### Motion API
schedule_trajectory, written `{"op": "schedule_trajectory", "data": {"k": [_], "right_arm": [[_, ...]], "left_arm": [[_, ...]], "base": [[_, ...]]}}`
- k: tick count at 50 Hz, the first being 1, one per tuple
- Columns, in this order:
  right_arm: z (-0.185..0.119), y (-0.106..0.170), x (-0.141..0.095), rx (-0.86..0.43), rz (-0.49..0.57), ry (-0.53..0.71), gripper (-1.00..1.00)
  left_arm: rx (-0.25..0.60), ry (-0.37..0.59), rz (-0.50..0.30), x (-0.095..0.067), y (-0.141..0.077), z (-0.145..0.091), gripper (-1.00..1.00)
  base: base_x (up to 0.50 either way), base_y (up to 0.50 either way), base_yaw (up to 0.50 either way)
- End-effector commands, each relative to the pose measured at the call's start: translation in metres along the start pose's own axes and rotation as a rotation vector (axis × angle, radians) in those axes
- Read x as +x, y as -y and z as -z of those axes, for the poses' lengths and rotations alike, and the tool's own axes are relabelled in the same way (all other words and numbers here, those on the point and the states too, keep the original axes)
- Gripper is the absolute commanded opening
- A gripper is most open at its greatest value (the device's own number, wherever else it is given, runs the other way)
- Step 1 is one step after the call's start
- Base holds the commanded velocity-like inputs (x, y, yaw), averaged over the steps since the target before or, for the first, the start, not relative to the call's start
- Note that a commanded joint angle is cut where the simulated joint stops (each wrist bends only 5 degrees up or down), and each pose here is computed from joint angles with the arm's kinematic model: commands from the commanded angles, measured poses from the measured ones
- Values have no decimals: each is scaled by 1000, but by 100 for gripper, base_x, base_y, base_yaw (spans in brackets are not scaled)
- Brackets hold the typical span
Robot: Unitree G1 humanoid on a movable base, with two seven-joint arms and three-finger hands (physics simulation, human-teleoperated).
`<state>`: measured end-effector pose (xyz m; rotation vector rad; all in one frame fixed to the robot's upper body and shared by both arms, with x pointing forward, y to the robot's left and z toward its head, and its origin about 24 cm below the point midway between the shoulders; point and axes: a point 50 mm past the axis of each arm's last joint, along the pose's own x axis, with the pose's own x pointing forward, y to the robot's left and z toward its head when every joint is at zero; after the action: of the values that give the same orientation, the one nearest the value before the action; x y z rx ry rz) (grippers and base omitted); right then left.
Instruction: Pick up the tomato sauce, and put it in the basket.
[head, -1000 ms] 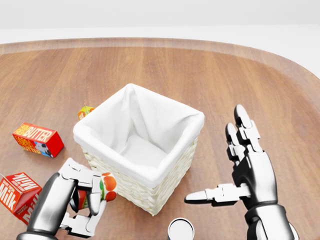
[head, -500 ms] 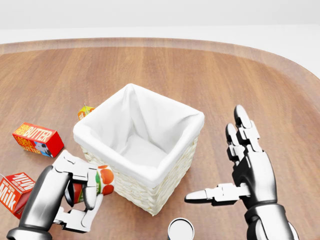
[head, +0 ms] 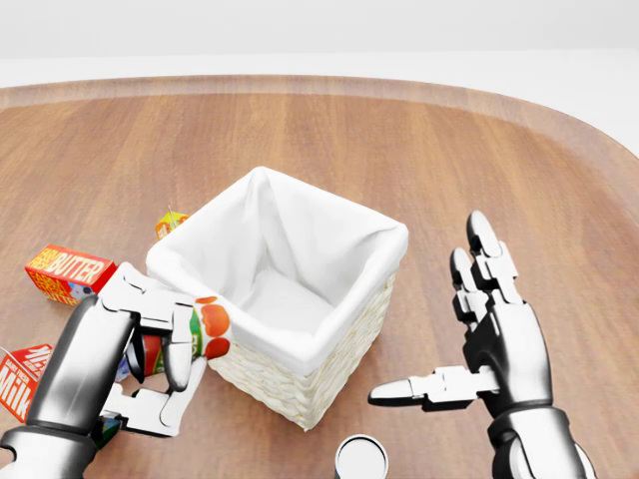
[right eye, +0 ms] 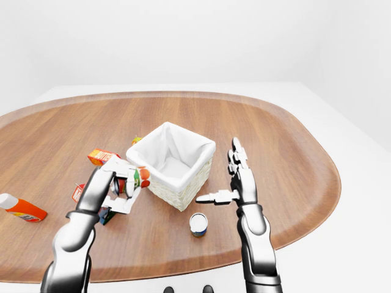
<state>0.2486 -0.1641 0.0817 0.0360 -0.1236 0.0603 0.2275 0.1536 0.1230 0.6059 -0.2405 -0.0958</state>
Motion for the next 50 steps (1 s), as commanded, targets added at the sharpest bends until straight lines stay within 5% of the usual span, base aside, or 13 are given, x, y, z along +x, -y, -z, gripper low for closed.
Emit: {"op": "schedule_trajectory", "data": {"k": [1, 18, 50], "right_arm": [[2, 0, 1, 1, 1, -9, 100], [3, 0, 1, 2, 1, -12, 100], [3, 1, 2, 2, 5, -13, 100]], "left_arm": [[30, 105, -28, 12, -11, -21, -100], [74, 210, -39, 34, -19, -43, -100], [57, 158, -16, 93, -12, -34, -100]], "base": [[0, 0, 0], [0, 0, 0], [0, 0, 0]]}}
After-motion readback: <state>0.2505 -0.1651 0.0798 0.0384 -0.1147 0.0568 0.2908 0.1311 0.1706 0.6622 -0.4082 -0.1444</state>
